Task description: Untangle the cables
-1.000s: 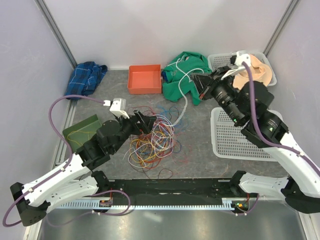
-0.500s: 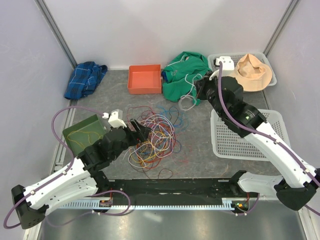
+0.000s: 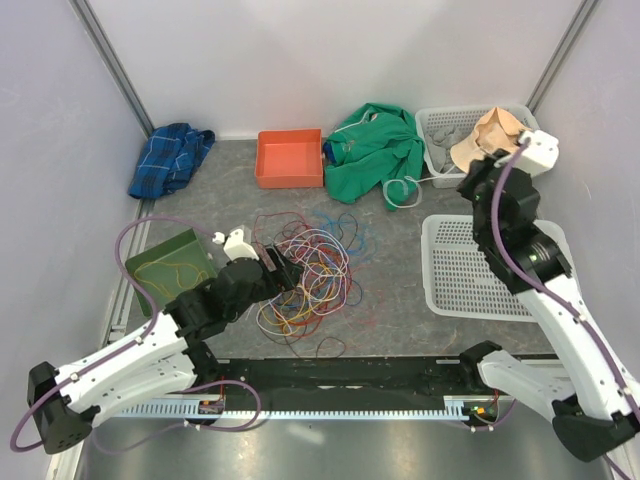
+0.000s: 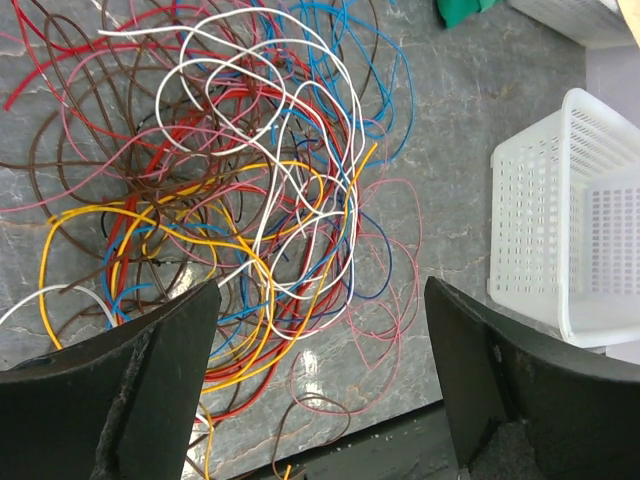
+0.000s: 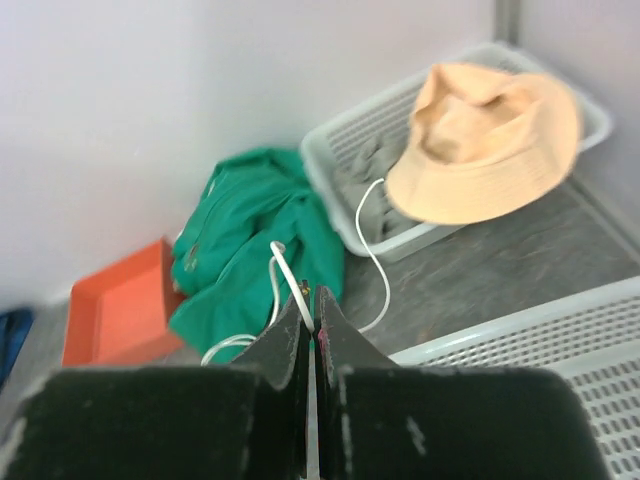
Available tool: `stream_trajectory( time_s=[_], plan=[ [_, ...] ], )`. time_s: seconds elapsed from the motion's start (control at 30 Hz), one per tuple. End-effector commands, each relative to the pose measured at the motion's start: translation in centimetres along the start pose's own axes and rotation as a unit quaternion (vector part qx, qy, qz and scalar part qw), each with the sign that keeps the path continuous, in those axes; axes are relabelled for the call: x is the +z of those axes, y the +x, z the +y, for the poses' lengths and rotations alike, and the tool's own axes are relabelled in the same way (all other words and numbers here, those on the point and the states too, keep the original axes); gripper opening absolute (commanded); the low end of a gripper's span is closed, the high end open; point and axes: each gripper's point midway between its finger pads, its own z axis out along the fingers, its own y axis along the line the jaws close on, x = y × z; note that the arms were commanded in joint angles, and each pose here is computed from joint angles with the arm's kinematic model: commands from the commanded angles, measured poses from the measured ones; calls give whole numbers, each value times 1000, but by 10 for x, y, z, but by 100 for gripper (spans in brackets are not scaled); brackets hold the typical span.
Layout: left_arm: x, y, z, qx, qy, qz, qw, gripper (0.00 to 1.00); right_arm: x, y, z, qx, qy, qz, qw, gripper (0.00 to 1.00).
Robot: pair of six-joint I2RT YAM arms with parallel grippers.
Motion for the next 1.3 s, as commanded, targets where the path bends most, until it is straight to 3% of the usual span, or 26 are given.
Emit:
stream_trajectory(
  time_s=[0.0,0.17,0.4,0.47,0.5,0.57,0.67,0.77,0.87,0.93,1.03,1.27],
  plan=[
    [3,7,-4,-26,8,10,1000,89,-11,-15,-49,14,83,-48,995,0],
    [10,17,-7,-22,14,30,999,89,-24,20,-101,39,143,-30,988,0],
    [19,32,-9,-9,12,61,998,89,-39,71,-132,67,163,3,984,0],
    [21,36,-10,-2,15,69,998,89,-37,87,-132,60,161,28,985,21],
    [21,37,-12,4,18,72,997,90,-36,90,-130,59,156,35,985,45],
    [21,37,-12,9,20,74,997,90,-34,90,-119,60,133,46,988,69],
    [20,35,-14,15,24,72,997,92,-31,83,-100,68,89,49,993,85],
    [19,31,-15,16,28,63,997,92,-26,84,-77,67,37,65,995,88],
    [20,29,-15,17,28,58,998,92,-24,102,-33,60,-79,112,989,88],
    [23,32,-12,22,20,62,998,92,-33,121,5,64,-178,148,971,89],
    [31,39,-4,24,-6,71,997,92,-49,157,36,46,-252,188,948,89],
    [58,48,-1,40,-76,96,992,90,-79,232,62,4,-304,245,920,89]
  ],
)
